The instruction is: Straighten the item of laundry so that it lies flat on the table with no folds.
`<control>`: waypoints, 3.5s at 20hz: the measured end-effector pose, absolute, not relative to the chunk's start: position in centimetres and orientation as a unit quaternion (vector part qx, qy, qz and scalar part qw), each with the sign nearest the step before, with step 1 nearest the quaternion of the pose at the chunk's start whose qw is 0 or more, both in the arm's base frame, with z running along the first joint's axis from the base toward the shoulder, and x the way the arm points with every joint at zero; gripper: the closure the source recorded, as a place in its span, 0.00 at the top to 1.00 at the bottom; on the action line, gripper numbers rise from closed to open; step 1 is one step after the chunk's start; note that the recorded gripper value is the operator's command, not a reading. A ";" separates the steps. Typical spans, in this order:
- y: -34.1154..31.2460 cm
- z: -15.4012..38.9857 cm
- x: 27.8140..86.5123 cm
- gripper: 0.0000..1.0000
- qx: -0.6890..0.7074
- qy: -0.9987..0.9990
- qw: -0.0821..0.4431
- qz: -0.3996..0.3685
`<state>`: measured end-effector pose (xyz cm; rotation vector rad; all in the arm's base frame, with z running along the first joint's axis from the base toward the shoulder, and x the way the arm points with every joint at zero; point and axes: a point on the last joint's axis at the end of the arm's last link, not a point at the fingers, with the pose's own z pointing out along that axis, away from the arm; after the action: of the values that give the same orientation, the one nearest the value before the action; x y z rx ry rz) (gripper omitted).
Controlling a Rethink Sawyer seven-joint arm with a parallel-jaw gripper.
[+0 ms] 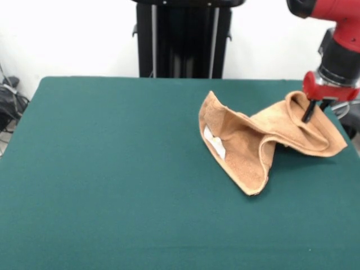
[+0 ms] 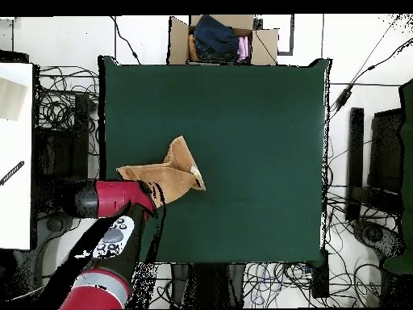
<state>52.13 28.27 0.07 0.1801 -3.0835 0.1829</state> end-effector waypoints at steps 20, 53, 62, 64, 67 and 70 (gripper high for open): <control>27.3 -1.0 49.6 0.00 0.035 -0.997 0.019 0.066; 26.7 -1.0 49.5 0.00 0.007 -0.998 0.026 0.061; 12.4 5.8 56.0 0.00 -0.115 -0.992 0.027 0.033; 10.3 7.0 56.4 0.00 -0.125 -0.991 0.032 0.031; 6.3 8.7 56.8 0.00 -0.143 -0.989 0.042 0.028; 1.9 9.5 57.1 0.00 -0.154 -0.987 0.042 0.027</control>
<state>57.05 1.91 9.49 -0.4712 -3.0207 0.0829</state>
